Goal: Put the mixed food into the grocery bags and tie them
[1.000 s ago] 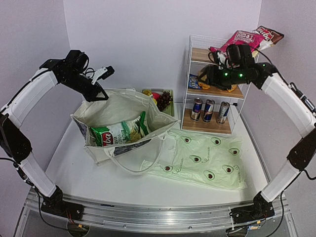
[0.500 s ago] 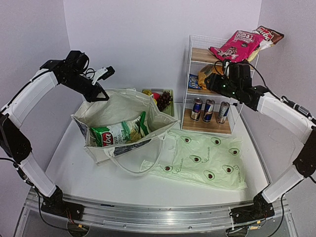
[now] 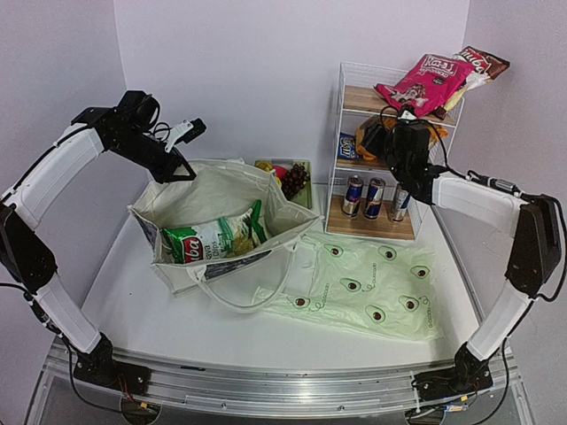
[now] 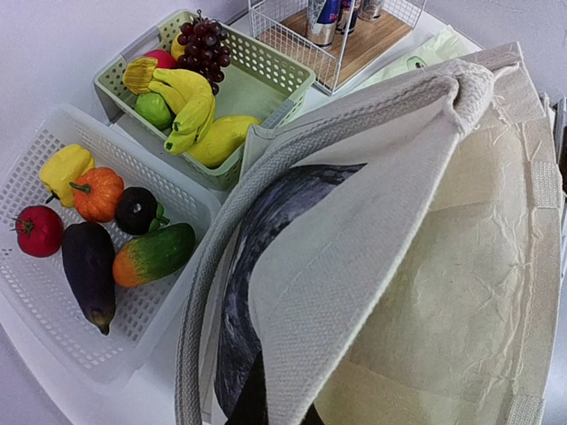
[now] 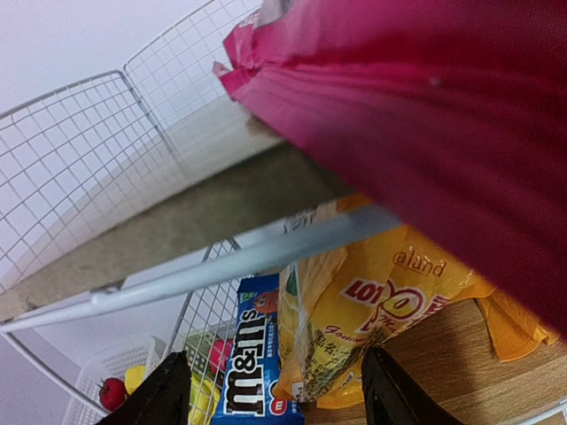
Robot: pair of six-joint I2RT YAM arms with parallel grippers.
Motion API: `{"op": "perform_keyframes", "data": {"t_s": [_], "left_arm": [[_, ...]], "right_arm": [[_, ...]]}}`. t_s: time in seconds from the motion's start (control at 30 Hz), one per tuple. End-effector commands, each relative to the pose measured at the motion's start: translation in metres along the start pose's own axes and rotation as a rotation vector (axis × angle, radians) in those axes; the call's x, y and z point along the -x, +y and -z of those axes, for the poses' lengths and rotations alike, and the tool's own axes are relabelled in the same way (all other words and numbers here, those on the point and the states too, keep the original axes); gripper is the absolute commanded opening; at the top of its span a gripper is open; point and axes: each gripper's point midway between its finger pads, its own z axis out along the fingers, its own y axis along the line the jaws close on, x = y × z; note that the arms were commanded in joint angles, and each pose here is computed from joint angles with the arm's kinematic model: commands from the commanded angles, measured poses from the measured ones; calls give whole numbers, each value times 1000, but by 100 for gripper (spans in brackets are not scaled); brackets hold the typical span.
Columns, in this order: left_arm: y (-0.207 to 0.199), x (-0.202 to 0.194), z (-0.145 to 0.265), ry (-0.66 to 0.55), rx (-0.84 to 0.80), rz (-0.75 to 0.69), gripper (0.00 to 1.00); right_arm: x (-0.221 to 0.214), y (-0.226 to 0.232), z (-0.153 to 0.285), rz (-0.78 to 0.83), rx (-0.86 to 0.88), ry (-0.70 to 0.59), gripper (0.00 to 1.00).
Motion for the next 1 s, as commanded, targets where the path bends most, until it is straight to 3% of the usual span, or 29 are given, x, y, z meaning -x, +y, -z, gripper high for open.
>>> {"op": "perform_keyframes", "data": {"t_s": [0.0, 0.2, 0.43, 0.57, 0.77, 0.8, 0.97], "left_arm": [[-4, 20, 18, -93, 10, -43, 0], [-4, 23, 19, -100, 12, -48, 0], [-6, 25, 22, -107, 7, -49, 0], [-5, 25, 22, -105, 10, -54, 0], [-6, 25, 23, -106, 10, -56, 0], [-6, 24, 23, -105, 11, -55, 0], [-5, 24, 23, -103, 13, -57, 0]], "right_arm": [[24, -9, -5, -82, -56, -152, 66], [17, -22, -20, -29, -140, -173, 70], [5, -25, -27, -49, -136, -180, 65], [8, -20, -30, -31, -126, -189, 53], [11, -20, -28, -22, -128, -194, 6], [12, -20, -27, -23, -126, -194, 2], [19, -15, -16, -28, -94, -191, 0]]}}
